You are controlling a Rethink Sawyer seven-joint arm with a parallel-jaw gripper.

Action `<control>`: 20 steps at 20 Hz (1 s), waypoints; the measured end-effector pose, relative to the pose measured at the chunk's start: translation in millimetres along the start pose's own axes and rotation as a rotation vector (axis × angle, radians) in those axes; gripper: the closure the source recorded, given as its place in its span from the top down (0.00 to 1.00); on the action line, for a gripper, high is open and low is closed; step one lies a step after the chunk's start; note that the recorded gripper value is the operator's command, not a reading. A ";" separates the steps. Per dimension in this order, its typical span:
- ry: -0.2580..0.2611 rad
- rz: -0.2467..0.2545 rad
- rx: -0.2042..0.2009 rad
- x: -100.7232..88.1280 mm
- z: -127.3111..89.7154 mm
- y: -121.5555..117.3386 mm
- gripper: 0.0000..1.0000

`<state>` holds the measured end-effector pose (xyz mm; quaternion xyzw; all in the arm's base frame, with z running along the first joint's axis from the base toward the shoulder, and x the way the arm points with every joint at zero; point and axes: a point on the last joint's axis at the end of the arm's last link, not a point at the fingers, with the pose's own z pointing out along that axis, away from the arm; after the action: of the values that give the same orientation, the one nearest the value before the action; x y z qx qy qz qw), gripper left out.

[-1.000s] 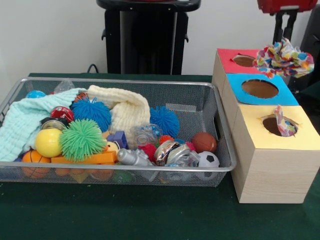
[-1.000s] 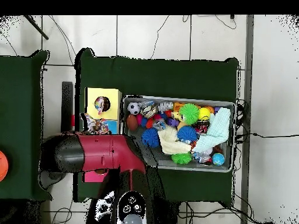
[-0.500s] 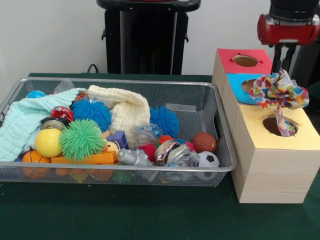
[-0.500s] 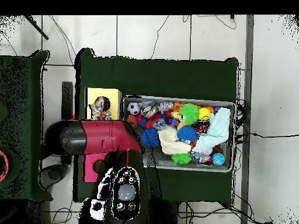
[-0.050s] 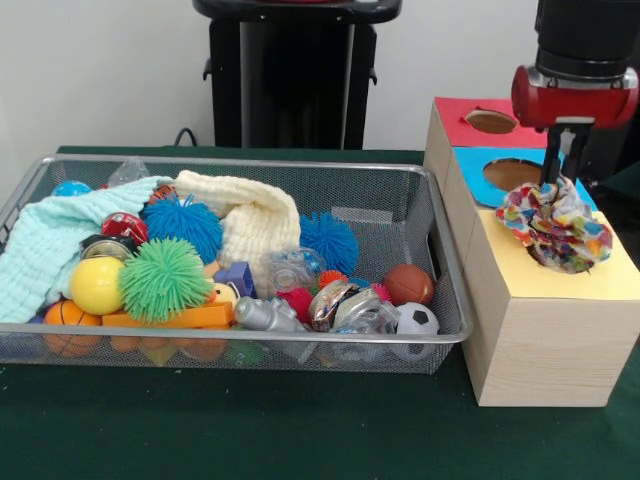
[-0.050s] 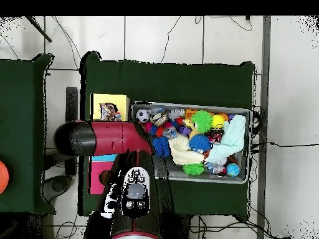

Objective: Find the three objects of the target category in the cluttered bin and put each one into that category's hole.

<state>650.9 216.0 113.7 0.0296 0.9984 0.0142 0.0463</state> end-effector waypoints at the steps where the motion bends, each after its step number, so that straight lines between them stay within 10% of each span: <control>1: -0.008 0.003 -0.001 -3.6 0.9 1.0 0.00; 20: -0.084 0.019 -0.010 -42.2 4.9 11.1 0.00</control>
<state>694.0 224.7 113.0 0.0395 0.9951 0.0186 0.0884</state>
